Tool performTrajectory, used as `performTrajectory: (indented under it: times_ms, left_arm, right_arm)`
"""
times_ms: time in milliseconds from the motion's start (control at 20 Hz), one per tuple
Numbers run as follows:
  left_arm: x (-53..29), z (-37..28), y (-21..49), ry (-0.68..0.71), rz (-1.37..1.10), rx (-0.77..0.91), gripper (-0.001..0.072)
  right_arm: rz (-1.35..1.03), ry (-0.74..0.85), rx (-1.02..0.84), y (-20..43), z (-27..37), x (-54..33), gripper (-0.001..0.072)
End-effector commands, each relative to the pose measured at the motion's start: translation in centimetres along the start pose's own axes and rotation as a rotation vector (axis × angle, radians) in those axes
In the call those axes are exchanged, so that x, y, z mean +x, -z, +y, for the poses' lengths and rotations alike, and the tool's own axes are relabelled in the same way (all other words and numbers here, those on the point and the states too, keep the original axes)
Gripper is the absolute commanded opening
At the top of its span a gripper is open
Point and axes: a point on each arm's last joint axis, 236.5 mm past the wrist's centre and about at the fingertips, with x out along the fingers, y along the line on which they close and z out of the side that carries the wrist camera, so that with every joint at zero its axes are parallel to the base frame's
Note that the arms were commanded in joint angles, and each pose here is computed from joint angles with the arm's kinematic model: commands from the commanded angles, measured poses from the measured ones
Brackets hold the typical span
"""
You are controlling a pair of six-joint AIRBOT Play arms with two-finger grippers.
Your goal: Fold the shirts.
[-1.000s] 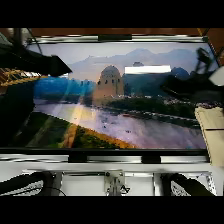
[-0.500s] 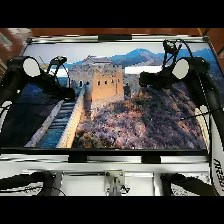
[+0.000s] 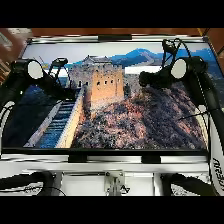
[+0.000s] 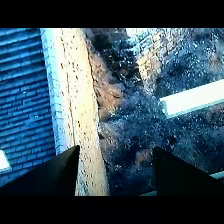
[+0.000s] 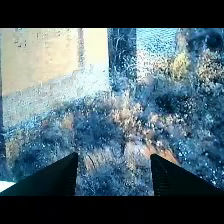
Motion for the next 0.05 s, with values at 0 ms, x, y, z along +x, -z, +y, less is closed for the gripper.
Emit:
performTrajectory:
  times_ms: [0]
  left_arm:
    - [0.04,0.10,-0.41,-0.005,-0.017,0.029,0.0552]
  right_arm:
    - [-0.002,0.002,-0.001,-0.06,-0.06,-0.02,0.0571]
